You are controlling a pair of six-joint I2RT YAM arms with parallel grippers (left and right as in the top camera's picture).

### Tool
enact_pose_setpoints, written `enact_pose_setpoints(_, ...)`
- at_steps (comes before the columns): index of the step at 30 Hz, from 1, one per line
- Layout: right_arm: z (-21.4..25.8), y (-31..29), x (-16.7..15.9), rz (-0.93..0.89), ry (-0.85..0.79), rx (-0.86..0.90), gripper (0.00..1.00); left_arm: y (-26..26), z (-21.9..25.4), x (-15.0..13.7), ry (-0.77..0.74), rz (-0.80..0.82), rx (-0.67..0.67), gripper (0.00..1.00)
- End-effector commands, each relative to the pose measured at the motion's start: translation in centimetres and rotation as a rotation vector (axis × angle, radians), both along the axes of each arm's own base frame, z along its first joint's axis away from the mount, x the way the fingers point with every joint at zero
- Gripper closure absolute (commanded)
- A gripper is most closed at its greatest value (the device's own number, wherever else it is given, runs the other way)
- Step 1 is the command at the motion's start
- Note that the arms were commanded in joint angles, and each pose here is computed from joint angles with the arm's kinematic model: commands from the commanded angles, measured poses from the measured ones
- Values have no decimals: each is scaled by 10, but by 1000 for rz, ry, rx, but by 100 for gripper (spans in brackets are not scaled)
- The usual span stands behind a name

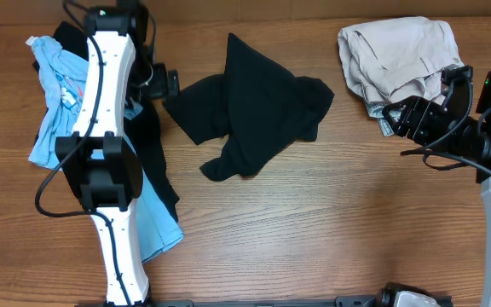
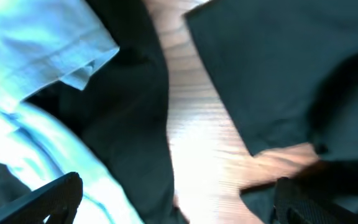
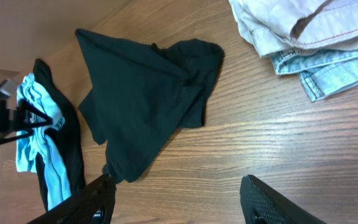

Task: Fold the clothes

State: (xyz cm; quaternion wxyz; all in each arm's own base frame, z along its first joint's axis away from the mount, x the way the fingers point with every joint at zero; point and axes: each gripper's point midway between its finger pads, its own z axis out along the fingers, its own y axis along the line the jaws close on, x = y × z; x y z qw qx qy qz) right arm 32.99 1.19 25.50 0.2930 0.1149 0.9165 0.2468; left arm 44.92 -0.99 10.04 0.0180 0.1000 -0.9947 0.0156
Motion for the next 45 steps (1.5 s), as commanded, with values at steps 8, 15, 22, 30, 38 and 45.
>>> enact_pose_setpoints(8, 0, -6, 1, -4, -7, -37, 32, 47, -77, -37, 152, 157, -43, 0)
enact_pose_setpoints(15, 0, -6, 2, -4, -7, -36, 32, 72, -118, -50, 158, 63, 67, 0)
enact_pose_setpoints(22, 0, -6, 3, -5, -10, -37, 32, 142, -149, -54, 127, -54, 343, 0)
enact_pose_setpoints(30, -10, -10, 7, -14, 25, -44, 32, 191, -165, -65, 109, -82, 387, 0)
enact_pose_setpoints(38, -14, -10, 9, -14, 33, -43, 32, 245, -161, -85, 126, 35, 442, 0)
enact_pose_setpoints(45, -10, -11, 14, -15, 8, -48, 32, 248, -159, -83, 94, 78, 370, 0)
